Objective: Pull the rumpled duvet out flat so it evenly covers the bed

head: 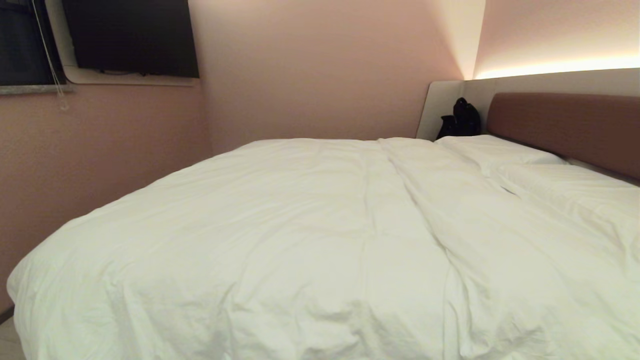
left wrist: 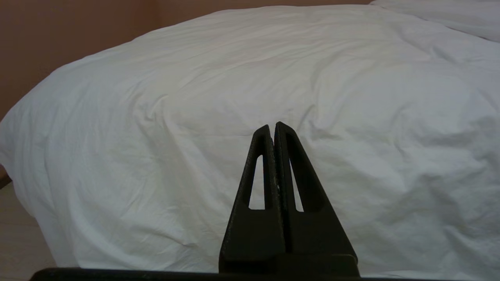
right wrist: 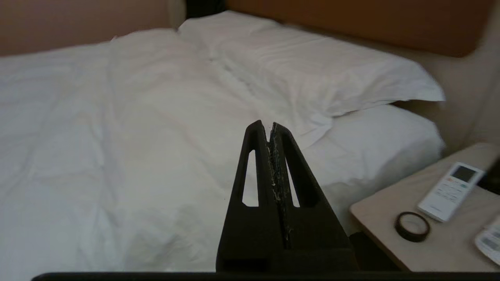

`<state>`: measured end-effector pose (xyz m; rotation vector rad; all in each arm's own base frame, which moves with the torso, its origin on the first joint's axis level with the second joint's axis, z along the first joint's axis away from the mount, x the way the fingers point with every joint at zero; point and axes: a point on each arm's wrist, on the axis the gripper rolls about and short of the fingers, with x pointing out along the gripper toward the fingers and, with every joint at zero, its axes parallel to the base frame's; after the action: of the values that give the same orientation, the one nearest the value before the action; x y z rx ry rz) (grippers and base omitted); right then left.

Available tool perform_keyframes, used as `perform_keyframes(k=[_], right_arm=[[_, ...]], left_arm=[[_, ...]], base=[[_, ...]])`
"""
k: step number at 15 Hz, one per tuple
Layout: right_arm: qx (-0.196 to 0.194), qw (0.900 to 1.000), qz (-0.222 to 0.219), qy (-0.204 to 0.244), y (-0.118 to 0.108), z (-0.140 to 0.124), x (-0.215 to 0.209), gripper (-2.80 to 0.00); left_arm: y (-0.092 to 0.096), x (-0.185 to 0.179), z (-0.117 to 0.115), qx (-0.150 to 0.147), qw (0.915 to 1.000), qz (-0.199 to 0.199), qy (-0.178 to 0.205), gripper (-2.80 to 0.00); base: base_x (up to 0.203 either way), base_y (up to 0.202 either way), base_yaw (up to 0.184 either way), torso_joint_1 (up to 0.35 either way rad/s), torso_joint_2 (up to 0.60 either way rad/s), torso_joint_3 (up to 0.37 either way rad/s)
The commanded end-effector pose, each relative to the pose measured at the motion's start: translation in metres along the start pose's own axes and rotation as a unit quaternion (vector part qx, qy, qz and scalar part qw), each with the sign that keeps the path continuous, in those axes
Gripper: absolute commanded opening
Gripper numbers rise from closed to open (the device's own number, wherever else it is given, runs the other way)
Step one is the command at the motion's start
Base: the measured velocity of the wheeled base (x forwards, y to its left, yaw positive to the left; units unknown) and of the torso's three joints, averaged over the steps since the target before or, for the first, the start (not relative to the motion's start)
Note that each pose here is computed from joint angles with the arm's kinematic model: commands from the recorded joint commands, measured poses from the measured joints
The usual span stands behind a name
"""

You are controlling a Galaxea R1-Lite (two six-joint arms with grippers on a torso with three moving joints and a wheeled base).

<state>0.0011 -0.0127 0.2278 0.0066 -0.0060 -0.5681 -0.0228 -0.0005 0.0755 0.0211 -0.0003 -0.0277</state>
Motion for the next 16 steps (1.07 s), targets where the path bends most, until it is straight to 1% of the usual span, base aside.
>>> perform_keyframes(k=[1, 3, 4, 5, 7, 8, 9, 11, 13, 14, 16], right_arm=[[-0.012, 0.999, -0.013, -0.043, -0.012, -0.002, -0.020, -2.80], [-0.002, 0.998, 0.024, -0.063, -0.017, -0.008, -0.031, -2.80], [-0.003, 0.997, 0.034, -0.066, -0.018, -0.013, -0.033, -2.80], [-0.001, 0.997, 0.034, -0.071, -0.019, -0.013, -0.035, -2.80], [0.012, 0.994, 0.037, -0.098, -0.027, -0.019, -0.047, -2.80], [0.016, 0.993, 0.049, -0.110, -0.029, -0.024, -0.052, -2.80], [0.017, 0.990, 0.069, -0.122, -0.031, -0.028, -0.056, -2.80], [0.018, 0.981, 0.115, -0.153, -0.036, -0.038, -0.067, -2.80], [0.012, 0.979, 0.139, -0.151, -0.035, -0.045, -0.068, -2.80], [0.011, 0.973, 0.171, -0.154, -0.035, -0.051, -0.071, -2.80], [0.010, 0.970, 0.200, -0.140, -0.031, -0.060, -0.066, -2.80]], left_arm=[[0.000, 0.000, 0.000, 0.000, 1.0000, 0.000, 0.000, -2.80], [0.000, 0.000, 0.000, 0.000, 1.0000, 0.000, 0.000, -2.80], [0.000, 0.000, 0.000, 0.000, 1.0000, 0.000, 0.000, -2.80], [0.000, 0.000, 0.000, 0.000, 1.0000, 0.000, 0.000, -2.80], [0.000, 0.000, 0.000, 0.000, 1.0000, 0.000, 0.000, -2.80], [0.000, 0.000, 0.000, 0.000, 1.0000, 0.000, 0.000, -2.80], [0.000, 0.000, 0.000, 0.000, 1.0000, 0.000, 0.000, -2.80], [0.000, 0.000, 0.000, 0.000, 1.0000, 0.000, 0.000, -2.80], [0.000, 0.000, 0.000, 0.000, 1.0000, 0.000, 0.000, -2.80], [0.000, 0.000, 0.000, 0.000, 1.0000, 0.000, 0.000, -2.80], [0.000, 0.000, 0.000, 0.000, 1.0000, 0.000, 0.000, -2.80]], base=[[0.000, 0.000, 0.000, 0.000, 0.00, 0.000], [0.000, 0.000, 0.000, 0.000, 0.00, 0.000], [0.000, 0.000, 0.000, 0.000, 0.00, 0.000], [0.000, 0.000, 0.000, 0.000, 0.00, 0.000], [0.000, 0.000, 0.000, 0.000, 0.00, 0.000], [0.000, 0.000, 0.000, 0.000, 0.00, 0.000], [0.000, 0.000, 0.000, 0.000, 0.00, 0.000], [0.000, 0.000, 0.000, 0.000, 0.00, 0.000], [0.000, 0.000, 0.000, 0.000, 0.00, 0.000], [0.000, 0.000, 0.000, 0.000, 0.00, 0.000], [0.000, 0.000, 0.000, 0.000, 0.00, 0.000]])
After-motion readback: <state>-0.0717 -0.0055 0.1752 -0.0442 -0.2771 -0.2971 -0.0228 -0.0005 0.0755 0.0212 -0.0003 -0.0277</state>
